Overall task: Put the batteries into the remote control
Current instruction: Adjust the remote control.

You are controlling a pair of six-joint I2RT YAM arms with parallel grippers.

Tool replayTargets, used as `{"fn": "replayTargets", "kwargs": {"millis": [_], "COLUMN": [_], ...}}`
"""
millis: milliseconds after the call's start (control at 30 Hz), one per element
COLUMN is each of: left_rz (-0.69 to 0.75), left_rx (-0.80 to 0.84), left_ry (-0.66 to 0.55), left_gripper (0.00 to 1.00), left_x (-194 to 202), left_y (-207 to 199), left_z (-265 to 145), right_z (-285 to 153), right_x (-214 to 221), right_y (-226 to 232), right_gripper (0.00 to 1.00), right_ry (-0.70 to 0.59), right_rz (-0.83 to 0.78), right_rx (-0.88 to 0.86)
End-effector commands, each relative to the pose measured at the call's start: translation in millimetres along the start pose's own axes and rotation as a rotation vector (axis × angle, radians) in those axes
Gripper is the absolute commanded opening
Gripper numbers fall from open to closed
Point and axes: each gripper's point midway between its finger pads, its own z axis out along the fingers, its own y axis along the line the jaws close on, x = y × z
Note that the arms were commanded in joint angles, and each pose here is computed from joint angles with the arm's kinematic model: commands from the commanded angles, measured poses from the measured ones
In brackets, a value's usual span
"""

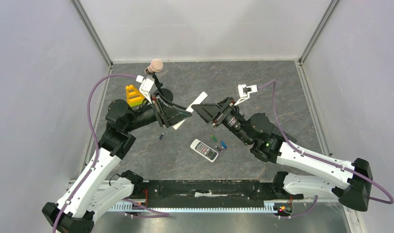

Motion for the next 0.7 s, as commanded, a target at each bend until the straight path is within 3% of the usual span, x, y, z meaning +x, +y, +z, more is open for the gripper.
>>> {"fn": "replayTargets", "kwargs": {"millis": [0,267,300,433,467,533,667], "left_rz": [0.025,0.012,0.011,0.019,0.027,0.039,0.072], "left_rx": [0.076,0.097,0.099,0.091,0.081,0.052,-0.005], "left_ry": [-0.014,0.000,0.002,0.018,0.022,0.037,0.052], "left_gripper": [0.02,0.03,0.08,0.59,0.65,0.72,0.74], "left_x": [-7,-5,-5,-3,-3,-1,-2], "left_y": [-17,-19,-19,-20,-19,-16,-11], "left_z": [0,2,2,0,0,-2,-6], "right_z": [4,13,13,12,11,9,6], "right_x": [-12,0,1,1,1,-1,2], "right_y": [21,29,30,24,22,21,19], "right_gripper": [0.48,0.28,0.27,0.24,0.24,0.24,0.24], "right_ry": [-0.029,0.043,0.051,0.063,0.063,0.070,0.105], "right_rz": [-0.018,-0.081,-0.089,-0.152,-0.175,-0.223,-0.322], "right_rx": [-0.068,-0.098,-0.103,-0.079,-0.076,-0.070,-0.073]}}
